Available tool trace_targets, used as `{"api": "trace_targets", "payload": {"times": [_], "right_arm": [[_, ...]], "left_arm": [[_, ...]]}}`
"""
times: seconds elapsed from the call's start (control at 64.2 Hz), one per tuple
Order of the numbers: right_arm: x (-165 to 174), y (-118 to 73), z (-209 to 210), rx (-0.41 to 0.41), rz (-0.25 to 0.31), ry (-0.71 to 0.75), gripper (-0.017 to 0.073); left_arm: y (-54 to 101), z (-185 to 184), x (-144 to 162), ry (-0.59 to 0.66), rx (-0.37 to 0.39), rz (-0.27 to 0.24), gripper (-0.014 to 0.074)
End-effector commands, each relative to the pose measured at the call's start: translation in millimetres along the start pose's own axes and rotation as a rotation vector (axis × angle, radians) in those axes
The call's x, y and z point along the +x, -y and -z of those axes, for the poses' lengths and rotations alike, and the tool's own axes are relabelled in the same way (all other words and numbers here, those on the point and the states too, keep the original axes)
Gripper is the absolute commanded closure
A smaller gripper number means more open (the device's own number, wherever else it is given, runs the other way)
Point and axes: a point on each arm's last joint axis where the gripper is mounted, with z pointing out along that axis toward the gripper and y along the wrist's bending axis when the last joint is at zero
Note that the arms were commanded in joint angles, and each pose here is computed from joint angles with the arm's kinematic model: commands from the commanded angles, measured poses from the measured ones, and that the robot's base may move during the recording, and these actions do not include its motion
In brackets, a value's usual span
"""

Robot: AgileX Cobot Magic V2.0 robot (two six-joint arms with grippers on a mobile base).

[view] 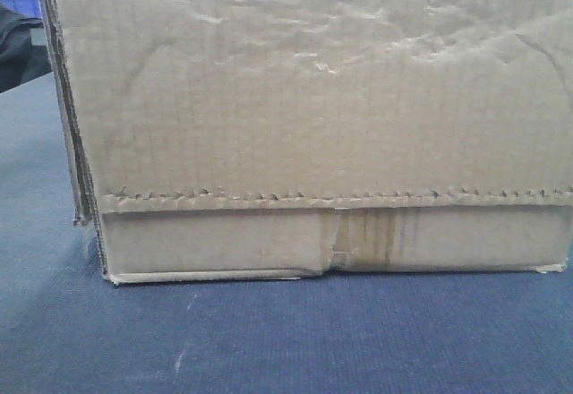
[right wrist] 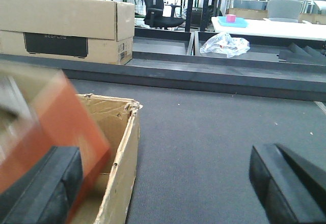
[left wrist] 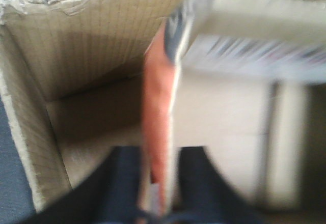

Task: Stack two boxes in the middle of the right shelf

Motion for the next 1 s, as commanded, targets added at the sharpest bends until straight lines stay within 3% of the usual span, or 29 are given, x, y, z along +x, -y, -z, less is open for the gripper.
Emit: {"api": "trace_targets", "payload": {"times": [0.0,0.078,0.156,0.28,0.467,0.607,0.685,0.981], "right_arm": [[-2.7,0.2,-0.4,0.002,0.005,0.012,-0.001],[-2.3,0.2,-0.4,0.001,0.005,0.008,-0.001],[-2.3,0.2,-0.4,0.001,0.005,0.008,-0.001],[-2.4,0.1,-0.2,0.001,0.006,0.005,-0.001],[-16.2,-1.0,4.7,-0.009,0.01,0.003,-0.001],[-36.2,-4.0,-2.4,-0.044,0.015,-0.023,-0.001],[-47.2,-6.9,-11.9,-0.076,0.02,-0.071,-0.001],[-53.1,-20.3,-82.9,-0.186,0.044,-0.449,-0.001]], "left_arm": [[5.6,12.3,-2.5,0.038,0.022,0.008,0.0232],[7.1,23.1,-3.4,0.061,0.027,0.005,0.0069],[8.0,36.7,-4.5,0.094,0.03,0.002,-0.0027],[7.9,73.2,-7.9,0.179,0.0,-0.025,-0.0003],[-1.5,129.3,-3.1,0.247,-0.167,-0.092,0.0006],[-14.3,140.8,-0.3,0.237,-0.324,-0.136,0.0006],[-22.3,141.8,-1.7,0.24,-0.363,-0.129,0.0006],[-37.2,115.5,8.3,0.125,-0.232,-0.038,0.0006]]}}
